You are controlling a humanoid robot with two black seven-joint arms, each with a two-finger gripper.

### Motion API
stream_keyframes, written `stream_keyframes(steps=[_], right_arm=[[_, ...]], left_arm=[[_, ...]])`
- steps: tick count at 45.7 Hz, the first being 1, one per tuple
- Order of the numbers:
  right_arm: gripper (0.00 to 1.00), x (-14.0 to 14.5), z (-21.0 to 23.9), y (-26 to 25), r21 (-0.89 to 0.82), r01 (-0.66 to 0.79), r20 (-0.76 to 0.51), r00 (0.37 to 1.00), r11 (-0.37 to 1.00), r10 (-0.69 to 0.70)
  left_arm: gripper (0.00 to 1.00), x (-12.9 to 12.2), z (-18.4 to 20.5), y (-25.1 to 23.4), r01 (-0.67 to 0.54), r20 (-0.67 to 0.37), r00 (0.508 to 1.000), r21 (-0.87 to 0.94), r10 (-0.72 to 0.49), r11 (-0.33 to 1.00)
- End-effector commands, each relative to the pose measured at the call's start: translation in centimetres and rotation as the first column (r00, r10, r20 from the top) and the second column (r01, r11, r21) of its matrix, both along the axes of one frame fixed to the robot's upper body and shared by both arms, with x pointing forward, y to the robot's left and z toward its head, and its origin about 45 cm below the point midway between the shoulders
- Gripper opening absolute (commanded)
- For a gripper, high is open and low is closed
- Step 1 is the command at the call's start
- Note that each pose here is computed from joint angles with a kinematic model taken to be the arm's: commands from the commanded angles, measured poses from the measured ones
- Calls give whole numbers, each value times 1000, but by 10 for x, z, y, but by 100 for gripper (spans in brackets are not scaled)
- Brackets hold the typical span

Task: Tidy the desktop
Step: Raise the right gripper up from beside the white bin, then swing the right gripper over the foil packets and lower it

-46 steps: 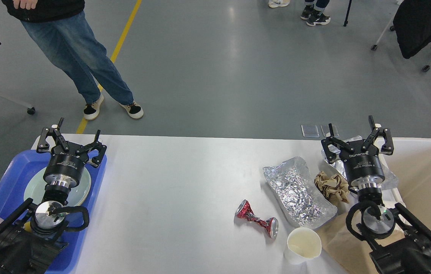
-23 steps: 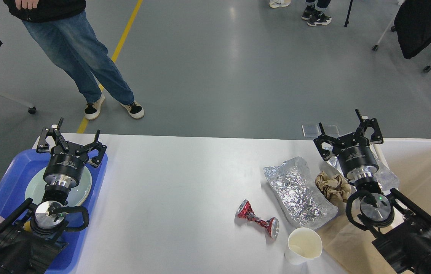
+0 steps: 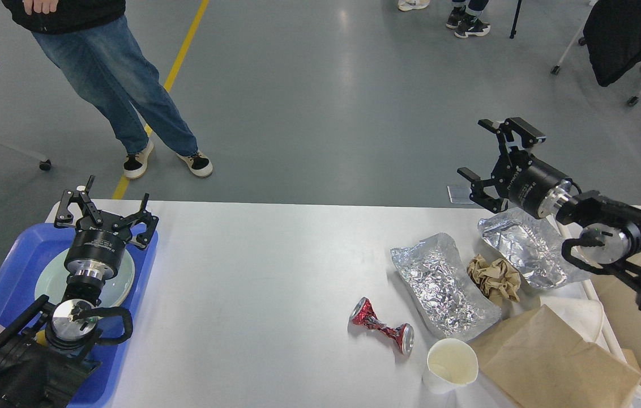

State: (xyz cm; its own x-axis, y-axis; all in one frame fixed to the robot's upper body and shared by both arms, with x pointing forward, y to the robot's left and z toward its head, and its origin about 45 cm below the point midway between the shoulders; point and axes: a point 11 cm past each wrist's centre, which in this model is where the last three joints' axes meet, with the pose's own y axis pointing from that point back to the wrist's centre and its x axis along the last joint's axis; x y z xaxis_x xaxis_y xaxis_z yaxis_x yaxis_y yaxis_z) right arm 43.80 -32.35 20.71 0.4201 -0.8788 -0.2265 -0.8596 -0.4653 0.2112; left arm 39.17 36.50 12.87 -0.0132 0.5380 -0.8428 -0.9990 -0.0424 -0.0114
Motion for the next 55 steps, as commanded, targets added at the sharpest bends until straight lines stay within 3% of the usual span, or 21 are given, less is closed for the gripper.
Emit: stream_keyframes(steps=[1, 7, 10, 19, 28, 35, 43, 55], right_arm=[[100, 11, 19, 6, -272, -153, -35, 988, 950, 150], [100, 15, 44, 16, -529, -330, -135, 942, 781, 307], [100, 6, 51, 26, -622, -456, -254, 887, 637, 387], [100, -29, 82, 74, -602, -714, -509, 688, 358, 517], [100, -59, 114, 123, -507, -838, -628, 518, 199, 581], [100, -84, 124, 118, -503, -859, -732, 483, 97, 480], [100, -109, 156, 108, -551, -834, -789, 513, -21, 338], [98, -142, 175, 106, -510, -857, -831, 469, -73, 300]], left_arm=[[96, 0, 0, 0, 0, 1, 1000, 1, 0, 1000], [96, 0, 1, 1, -1, 1, 1000, 1, 1, 1000], [96, 0, 0, 0, 0, 1, 1000, 1, 0, 1000], [96, 0, 0, 0, 0, 1, 1000, -1, 0, 1000], [96, 0, 0, 1, -1, 0, 1000, 1, 1, 1000], [96, 0, 0, 1, -2, 0, 1000, 1, 2, 1000], [96, 0, 0, 1, -3, -3, 1000, 1, 3, 1000], [96, 0, 0, 1, -2, 0, 1000, 1, 2, 1000]])
